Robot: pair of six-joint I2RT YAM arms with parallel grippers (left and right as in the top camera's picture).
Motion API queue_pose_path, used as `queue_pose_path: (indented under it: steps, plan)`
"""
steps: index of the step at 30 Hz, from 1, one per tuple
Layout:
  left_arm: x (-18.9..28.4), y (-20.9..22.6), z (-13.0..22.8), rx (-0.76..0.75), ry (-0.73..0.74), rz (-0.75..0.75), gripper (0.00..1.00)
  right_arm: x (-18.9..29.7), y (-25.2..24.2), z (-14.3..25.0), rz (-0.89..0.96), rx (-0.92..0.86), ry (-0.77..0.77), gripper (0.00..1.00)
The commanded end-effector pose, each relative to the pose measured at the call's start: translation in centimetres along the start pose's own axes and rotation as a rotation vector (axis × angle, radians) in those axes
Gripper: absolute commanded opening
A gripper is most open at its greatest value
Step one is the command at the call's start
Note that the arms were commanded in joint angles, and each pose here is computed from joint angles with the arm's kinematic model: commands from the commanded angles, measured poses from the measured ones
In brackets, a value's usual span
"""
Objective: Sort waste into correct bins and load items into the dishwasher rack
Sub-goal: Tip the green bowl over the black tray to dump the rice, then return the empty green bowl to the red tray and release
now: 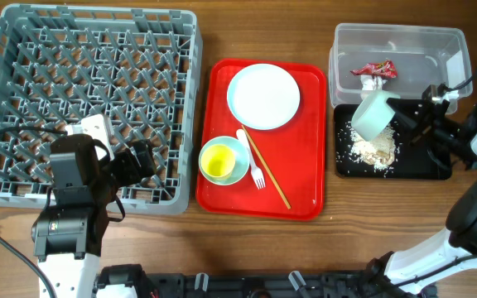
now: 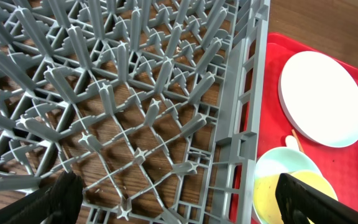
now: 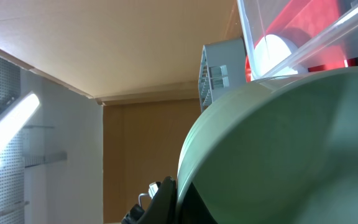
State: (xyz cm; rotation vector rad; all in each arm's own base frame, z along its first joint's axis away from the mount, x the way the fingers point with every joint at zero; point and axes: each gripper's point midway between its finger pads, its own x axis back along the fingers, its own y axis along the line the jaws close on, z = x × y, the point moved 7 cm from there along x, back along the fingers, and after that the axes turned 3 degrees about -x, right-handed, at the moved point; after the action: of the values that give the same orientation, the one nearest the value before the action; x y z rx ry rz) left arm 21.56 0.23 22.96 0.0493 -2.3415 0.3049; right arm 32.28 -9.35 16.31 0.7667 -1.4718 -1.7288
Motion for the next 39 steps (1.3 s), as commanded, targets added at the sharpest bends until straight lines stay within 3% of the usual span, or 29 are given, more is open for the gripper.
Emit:
queue_pose_path:
  steps: [1,13,20,26,31,39]
  plan:
    - [0.4,-0.1,-0.7,0.009,-0.022,0.007,1.0,-0.1,-0.6,0.0,-0.008,-0.011,0.006,0.04]
    - [0.4,-0.1,-0.7,0.009,-0.022,0.007,1.0,-0.3,-1.1,-0.4,0.053,0.045,-0.006,0.04]
    - [0.4,-0.1,-0.7,0.009,-0.022,0.007,1.0,-3.8,2.3,0.2,0.266,0.278,0.025,0.04]
    - [0.4,-0.2,-0.7,0.009,-0.023,0.007,1.0,-8.3,5.0,4.7,0.61,0.566,0.031,0.04]
    - [0.4,-0.1,-0.7,0.009,-0.022,0.007,1.0,-11.3,3.8,7.8,0.868,0.702,0.085,0.04]
    - [0.4,-0.1,-0.7,0.009,-0.022,0.007,1.0,-16.0,1.5,13.9,0.965,0.851,0.333,0.04]
